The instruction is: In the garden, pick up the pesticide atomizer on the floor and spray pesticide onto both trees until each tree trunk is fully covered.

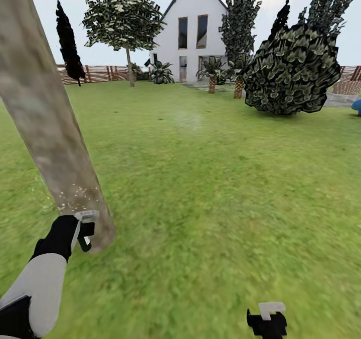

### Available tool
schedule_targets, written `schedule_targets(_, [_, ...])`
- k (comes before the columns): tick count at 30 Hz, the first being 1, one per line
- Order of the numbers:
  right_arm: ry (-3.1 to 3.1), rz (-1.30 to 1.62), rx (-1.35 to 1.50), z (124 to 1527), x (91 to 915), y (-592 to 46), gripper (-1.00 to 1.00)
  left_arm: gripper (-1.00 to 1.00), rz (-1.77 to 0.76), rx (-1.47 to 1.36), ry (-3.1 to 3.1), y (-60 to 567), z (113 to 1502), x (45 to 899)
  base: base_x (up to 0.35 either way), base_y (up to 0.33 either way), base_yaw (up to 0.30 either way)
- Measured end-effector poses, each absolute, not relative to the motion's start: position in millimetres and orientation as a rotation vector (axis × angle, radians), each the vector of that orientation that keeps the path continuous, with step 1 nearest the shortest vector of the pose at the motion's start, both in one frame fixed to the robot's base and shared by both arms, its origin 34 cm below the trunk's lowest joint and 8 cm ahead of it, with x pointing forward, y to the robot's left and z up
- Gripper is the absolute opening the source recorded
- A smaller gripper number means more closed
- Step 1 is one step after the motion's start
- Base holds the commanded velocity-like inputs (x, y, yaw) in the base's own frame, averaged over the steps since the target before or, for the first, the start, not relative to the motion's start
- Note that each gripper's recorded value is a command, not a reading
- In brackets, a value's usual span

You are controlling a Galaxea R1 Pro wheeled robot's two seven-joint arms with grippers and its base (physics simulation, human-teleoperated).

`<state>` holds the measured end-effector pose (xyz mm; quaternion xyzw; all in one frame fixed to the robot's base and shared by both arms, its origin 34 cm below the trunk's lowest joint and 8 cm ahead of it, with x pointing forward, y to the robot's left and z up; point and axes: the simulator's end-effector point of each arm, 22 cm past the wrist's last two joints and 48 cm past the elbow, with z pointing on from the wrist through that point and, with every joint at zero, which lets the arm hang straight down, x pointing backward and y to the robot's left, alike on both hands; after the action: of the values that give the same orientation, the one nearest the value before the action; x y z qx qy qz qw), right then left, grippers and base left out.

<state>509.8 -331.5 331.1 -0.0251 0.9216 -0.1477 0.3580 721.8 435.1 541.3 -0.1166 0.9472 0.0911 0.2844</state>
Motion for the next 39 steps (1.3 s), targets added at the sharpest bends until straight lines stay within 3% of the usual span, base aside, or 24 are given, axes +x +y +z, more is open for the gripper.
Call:
schedule_targets(8, [2.378,-0.381,-0.067,331.0,510.1,-331.3,1.00,-1.00,0.242,-0.313,2.534,434.5,541.0,722.0,0.144,-0.239,0.047])
schedule_targets(26, [2.378,-0.381,-0.067,331.0,509.8,-331.2,1.00,-1.00,0.246,-0.310,2.535,435.3,541.5,721.7,0.104,-0.269,0.270])
schedule_targets(39, [2.378,-0.381,-0.066,331.2,510.1,-331.6,1.00,-1.00,0.250,-0.312,2.533,436.9,542.0,721.6,0.184,-0.241,0.012])
